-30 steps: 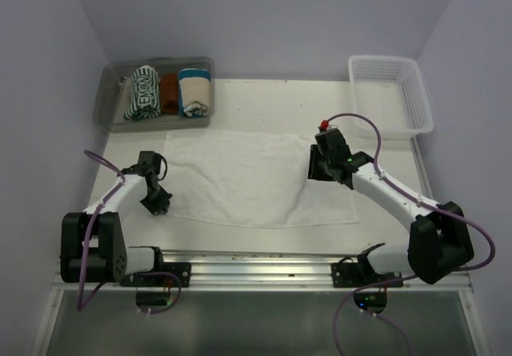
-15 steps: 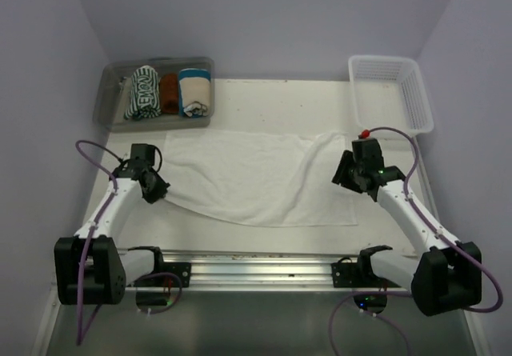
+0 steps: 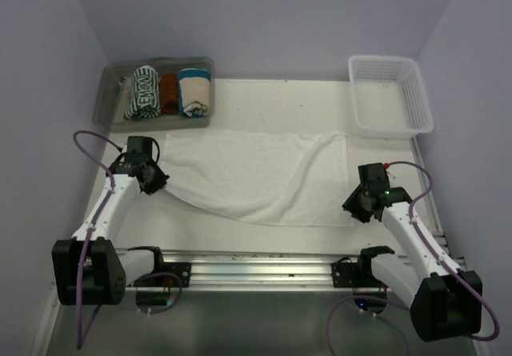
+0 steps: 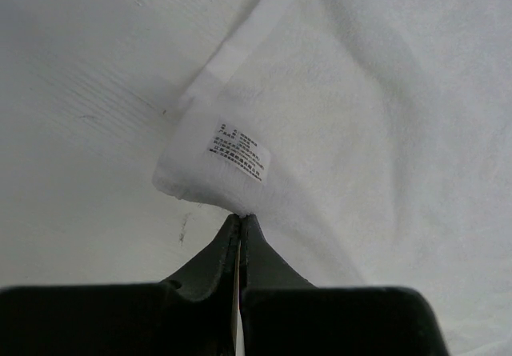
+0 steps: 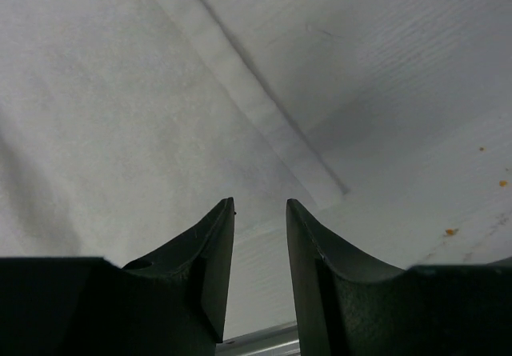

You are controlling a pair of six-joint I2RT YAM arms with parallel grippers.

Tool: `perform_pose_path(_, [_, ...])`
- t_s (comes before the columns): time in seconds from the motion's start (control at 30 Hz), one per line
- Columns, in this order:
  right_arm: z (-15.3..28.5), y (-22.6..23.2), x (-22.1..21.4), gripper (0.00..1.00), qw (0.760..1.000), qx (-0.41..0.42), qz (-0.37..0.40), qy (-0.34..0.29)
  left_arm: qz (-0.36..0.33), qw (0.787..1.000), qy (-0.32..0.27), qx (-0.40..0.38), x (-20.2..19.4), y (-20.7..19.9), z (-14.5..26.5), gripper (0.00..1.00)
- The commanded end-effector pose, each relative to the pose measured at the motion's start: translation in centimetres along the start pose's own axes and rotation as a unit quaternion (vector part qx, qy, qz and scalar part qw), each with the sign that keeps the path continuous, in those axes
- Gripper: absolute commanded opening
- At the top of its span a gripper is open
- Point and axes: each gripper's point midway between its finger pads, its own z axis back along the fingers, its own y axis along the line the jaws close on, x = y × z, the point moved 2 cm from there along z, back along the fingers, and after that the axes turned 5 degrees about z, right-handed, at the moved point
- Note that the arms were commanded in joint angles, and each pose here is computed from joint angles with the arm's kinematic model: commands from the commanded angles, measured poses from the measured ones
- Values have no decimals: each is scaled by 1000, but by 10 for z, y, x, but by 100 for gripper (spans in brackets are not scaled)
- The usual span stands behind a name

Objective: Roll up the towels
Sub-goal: Flatten the towel

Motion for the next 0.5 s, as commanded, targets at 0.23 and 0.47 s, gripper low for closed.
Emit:
perform_pose_path(0.23, [8,-33,-16,45,994,-100,-40,32,-8,999,-23,-39,21,-21,8,0])
perform_pose_path(0.47, [-22,-10,-21,48,997,-41,-15,56,-8,999,-15,-41,16,-20,6,0])
